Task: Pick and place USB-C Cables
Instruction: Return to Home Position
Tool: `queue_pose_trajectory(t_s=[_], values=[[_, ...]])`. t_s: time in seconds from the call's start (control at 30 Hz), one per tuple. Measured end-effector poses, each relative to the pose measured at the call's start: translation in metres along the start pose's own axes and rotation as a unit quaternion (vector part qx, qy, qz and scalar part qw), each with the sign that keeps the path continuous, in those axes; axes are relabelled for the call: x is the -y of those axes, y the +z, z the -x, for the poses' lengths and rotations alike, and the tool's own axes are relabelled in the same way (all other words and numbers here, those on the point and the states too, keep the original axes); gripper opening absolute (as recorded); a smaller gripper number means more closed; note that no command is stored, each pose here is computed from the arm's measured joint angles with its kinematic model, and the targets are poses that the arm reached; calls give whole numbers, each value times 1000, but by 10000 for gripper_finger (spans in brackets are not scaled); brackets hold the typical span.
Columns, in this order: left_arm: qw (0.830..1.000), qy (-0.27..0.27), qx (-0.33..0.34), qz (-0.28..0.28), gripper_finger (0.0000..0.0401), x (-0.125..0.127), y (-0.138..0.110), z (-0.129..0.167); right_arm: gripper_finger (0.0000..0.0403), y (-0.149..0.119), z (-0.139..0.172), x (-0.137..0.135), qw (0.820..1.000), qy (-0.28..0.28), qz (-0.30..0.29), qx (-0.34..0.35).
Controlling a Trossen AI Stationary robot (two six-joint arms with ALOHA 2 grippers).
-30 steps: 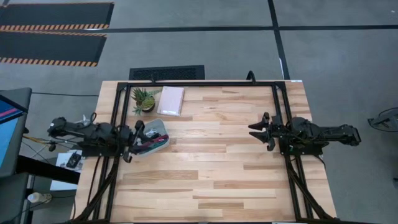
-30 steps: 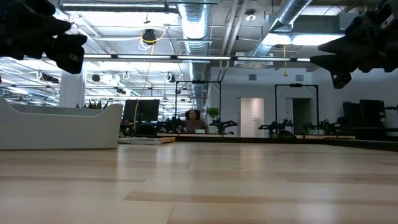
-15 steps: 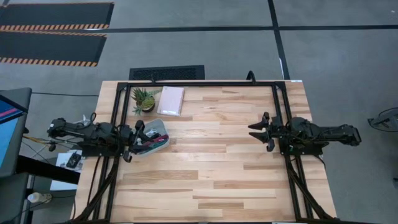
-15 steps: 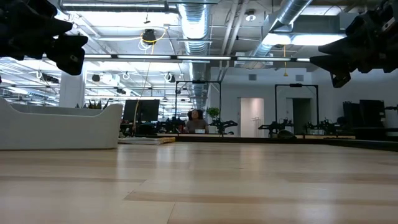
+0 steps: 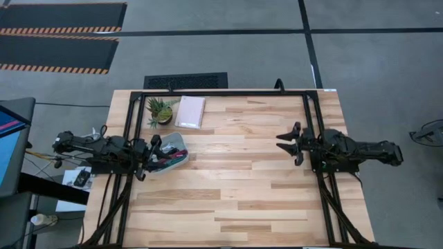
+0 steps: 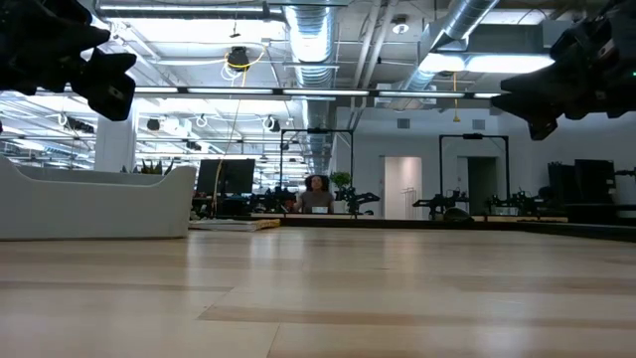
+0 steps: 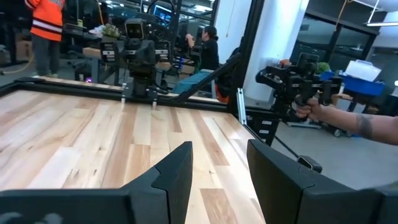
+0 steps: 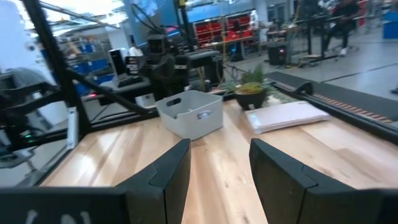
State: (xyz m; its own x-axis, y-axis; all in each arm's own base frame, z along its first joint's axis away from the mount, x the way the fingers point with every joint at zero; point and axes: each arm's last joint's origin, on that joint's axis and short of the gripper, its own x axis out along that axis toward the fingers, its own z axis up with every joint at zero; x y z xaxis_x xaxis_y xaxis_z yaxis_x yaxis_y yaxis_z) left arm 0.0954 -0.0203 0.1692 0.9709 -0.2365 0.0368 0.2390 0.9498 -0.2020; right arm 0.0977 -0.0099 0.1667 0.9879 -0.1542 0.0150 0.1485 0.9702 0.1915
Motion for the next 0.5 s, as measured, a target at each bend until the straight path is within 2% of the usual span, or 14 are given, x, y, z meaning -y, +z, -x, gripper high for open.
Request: queue_pose_trajectory(t_s=[0.27,0.5], values=[[1000,0,0,-3,143,0,0,0,189,1,0,7,999,-35,13,7],[1000,1,1,-13,143,0,0,0,189,2,0,8,998,-44,54,7]])
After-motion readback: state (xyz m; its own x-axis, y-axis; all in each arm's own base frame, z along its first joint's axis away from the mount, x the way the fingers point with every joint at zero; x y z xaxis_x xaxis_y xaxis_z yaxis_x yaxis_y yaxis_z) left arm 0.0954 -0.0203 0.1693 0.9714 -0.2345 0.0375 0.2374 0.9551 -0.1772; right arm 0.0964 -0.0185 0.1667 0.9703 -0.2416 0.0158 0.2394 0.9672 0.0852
